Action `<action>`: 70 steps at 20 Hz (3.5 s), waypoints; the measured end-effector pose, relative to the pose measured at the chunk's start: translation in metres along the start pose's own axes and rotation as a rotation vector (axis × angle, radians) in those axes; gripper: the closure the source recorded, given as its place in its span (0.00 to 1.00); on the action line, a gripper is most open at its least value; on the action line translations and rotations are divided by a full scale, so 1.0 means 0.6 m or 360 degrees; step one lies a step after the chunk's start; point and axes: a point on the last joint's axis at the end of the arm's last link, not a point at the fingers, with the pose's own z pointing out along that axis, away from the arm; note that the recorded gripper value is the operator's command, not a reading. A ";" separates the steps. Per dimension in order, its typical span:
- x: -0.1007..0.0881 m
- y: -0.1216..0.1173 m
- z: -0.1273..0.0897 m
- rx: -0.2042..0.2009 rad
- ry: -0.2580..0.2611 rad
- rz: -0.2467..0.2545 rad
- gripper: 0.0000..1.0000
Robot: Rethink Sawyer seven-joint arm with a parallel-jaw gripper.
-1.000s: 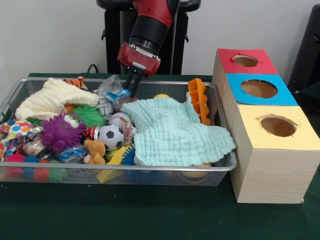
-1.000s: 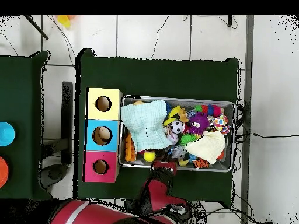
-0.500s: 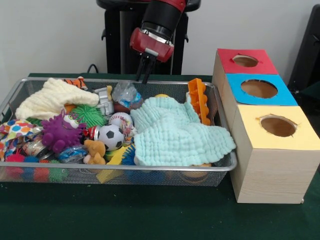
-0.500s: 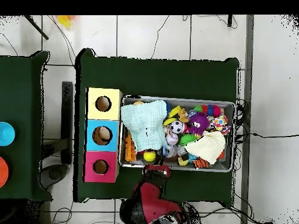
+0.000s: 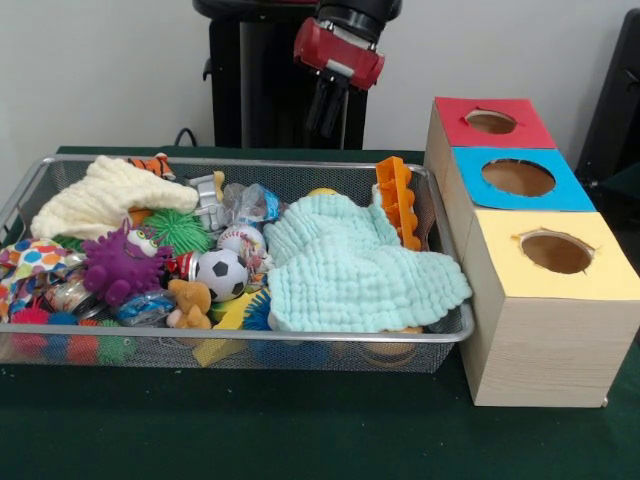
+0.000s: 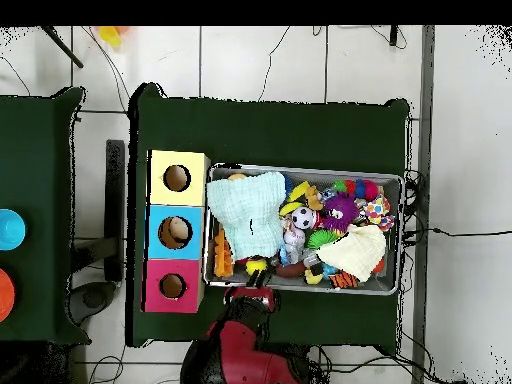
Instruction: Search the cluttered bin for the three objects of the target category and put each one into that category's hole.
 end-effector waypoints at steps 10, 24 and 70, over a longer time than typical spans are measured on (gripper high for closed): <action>-0.023 -0.005 -0.025 0.0012 -0.0034 0.0003 0.00; 0.012 -0.055 0.008 0.0067 0.0038 0.0079 0.00; 0.015 -0.010 0.105 -0.0398 -0.0020 0.0703 0.00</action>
